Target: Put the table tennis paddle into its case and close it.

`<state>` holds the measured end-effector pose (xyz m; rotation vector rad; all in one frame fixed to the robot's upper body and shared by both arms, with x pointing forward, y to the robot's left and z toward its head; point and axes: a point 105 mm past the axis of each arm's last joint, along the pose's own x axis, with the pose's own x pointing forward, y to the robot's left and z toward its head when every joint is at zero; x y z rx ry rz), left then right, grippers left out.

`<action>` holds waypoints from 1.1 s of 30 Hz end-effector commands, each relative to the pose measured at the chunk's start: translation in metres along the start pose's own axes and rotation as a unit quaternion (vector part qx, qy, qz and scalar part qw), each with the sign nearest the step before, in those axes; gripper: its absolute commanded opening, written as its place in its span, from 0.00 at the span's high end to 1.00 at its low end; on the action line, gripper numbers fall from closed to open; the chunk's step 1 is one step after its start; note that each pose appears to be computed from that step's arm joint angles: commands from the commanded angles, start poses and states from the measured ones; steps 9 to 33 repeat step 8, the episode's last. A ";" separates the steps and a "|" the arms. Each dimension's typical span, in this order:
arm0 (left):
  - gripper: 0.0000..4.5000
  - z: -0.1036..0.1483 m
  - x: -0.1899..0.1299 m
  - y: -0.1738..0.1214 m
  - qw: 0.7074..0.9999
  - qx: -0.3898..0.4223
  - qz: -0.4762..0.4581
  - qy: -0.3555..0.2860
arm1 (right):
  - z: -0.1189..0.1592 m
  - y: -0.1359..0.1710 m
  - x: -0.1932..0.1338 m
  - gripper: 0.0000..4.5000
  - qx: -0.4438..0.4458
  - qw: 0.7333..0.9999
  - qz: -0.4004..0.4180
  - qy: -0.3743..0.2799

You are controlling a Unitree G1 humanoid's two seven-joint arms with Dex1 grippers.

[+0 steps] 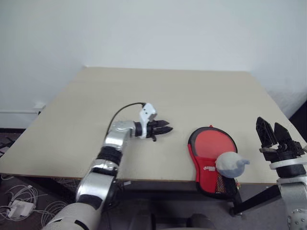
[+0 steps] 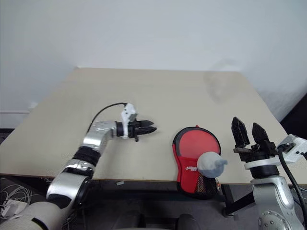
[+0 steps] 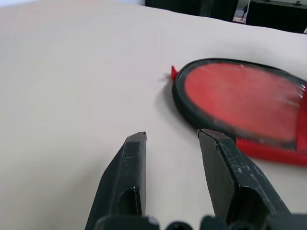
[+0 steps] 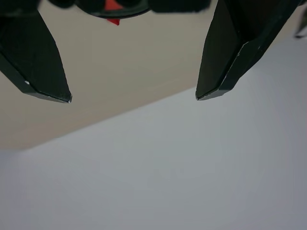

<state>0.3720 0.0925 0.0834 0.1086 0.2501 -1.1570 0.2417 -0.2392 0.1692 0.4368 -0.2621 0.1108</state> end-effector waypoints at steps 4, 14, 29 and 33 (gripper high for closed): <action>0.61 -0.026 -0.047 -0.004 0.999 0.024 0.017 0.035 | -0.008 0.006 0.024 0.01 -0.016 1.000 0.019 -0.004; 0.61 -0.061 -0.055 -0.011 0.996 -0.008 0.054 0.065 | -0.012 0.008 0.039 0.01 -0.004 1.000 0.017 -0.013; 0.61 -0.061 -0.055 -0.011 0.996 -0.008 0.054 0.065 | -0.012 0.008 0.039 0.01 -0.004 1.000 0.017 -0.013; 0.61 -0.061 -0.055 -0.011 0.996 -0.008 0.054 0.065 | -0.012 0.008 0.039 0.01 -0.004 1.000 0.017 -0.013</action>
